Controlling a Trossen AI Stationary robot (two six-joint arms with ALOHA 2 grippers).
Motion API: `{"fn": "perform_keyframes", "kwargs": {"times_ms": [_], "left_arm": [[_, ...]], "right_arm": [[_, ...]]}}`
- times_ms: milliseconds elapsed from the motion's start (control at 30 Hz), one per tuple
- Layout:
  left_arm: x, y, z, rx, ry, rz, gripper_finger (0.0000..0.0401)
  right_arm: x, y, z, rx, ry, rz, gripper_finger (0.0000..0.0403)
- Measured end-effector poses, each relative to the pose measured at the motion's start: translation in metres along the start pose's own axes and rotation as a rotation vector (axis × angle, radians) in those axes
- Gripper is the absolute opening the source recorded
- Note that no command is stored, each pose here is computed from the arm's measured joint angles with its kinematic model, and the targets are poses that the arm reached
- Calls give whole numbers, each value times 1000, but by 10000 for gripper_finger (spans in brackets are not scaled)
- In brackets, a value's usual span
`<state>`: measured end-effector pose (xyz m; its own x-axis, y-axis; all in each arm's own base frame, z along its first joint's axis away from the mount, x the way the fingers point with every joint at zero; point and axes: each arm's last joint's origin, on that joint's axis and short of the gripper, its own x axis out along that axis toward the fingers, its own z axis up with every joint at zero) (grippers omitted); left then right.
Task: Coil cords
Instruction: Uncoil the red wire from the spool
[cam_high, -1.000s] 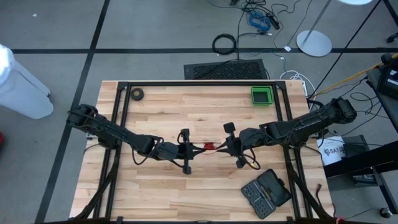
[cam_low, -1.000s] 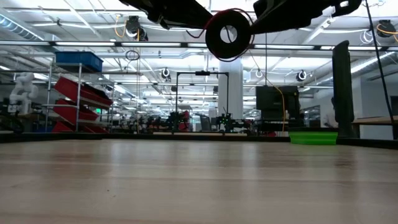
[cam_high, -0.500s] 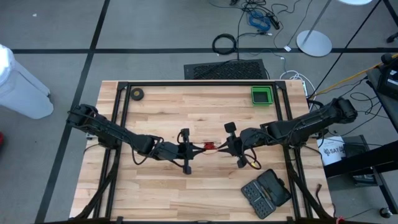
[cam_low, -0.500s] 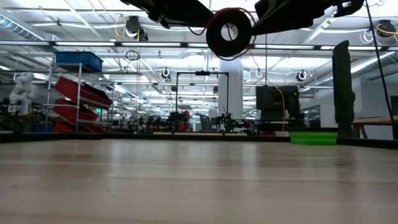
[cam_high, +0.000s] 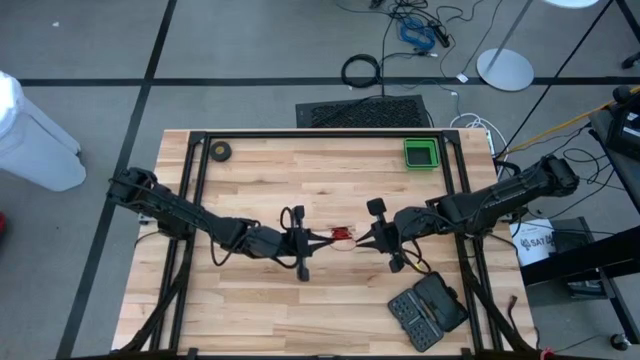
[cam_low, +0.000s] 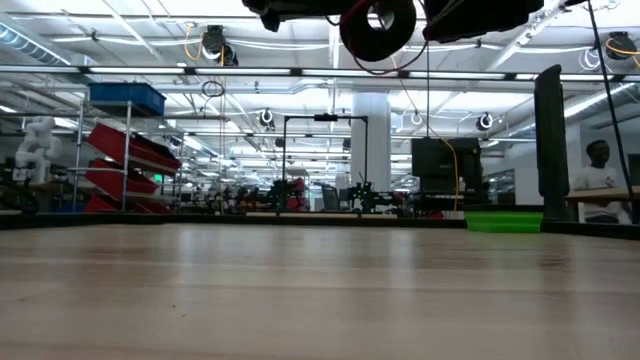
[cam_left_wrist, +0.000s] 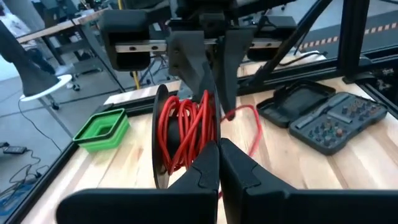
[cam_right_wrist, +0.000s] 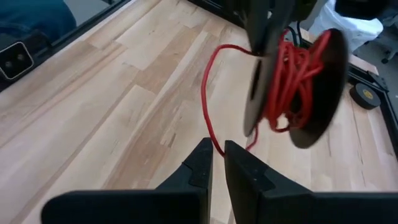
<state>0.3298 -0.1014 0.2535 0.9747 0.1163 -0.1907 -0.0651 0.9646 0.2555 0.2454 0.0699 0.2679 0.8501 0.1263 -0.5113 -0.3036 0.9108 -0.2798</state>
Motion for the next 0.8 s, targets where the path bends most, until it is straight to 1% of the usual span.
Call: {"fn": "perform_keyframes", "kwargs": {"times_ms": [300, 467, 600, 800], "left_arm": [[-2, -1, 11, -47, -112, -14, 0], [-4, -3, 16, -47, -157, -18, 0], [-4, -4, 17, -48, -160, -21, 0], [-4, -3, 18, -52, -168, -19, 0]], "right_arm": [[0, 1, 0, -17, -2, 3, 27], [0, 1, 0, -18, -3, 3, 27], [0, 1, 1, -18, -8, 1, 27], [0, 0, 6, -11, -56, -12, 28]]}}
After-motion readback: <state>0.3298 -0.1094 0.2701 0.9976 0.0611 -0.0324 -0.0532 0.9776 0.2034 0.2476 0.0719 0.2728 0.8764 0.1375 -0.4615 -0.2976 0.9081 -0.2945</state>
